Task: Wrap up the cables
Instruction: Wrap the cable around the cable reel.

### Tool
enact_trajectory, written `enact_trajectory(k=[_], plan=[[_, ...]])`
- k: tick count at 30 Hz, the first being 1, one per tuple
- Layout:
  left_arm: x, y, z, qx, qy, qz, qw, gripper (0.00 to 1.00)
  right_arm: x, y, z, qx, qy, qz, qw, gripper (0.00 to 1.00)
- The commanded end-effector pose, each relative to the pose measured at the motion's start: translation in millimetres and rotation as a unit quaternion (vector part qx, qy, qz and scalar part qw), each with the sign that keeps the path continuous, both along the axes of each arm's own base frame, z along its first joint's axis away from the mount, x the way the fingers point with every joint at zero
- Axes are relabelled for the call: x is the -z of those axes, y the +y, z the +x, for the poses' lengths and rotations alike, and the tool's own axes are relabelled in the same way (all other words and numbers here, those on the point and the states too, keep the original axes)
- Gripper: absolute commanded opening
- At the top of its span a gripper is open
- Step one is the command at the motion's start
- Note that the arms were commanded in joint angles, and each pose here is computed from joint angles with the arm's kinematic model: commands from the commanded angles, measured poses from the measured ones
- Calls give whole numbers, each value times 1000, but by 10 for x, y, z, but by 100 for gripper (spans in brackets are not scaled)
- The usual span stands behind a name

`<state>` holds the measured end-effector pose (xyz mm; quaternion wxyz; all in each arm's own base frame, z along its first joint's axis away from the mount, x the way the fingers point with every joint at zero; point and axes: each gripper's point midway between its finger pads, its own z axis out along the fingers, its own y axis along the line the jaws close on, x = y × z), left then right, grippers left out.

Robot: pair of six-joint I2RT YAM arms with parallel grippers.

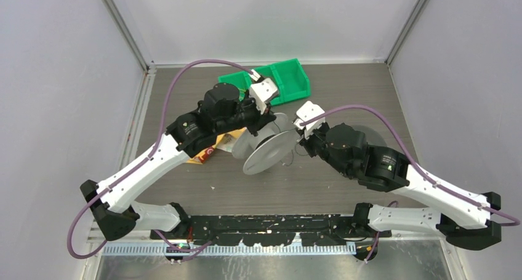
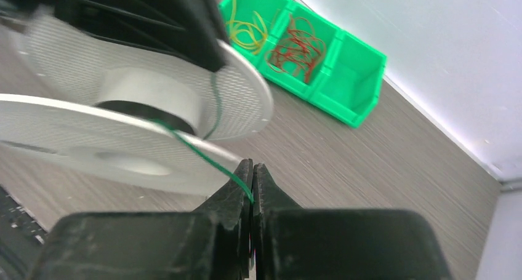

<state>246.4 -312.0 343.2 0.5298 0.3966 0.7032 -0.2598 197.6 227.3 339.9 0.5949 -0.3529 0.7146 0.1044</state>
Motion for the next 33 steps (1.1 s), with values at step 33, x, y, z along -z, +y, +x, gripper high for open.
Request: enact_trajectory(k=[33], plan=[[-2427, 574, -671, 52, -58, -310, 948, 0, 1039, 12, 629, 115, 65, 290, 948, 25]])
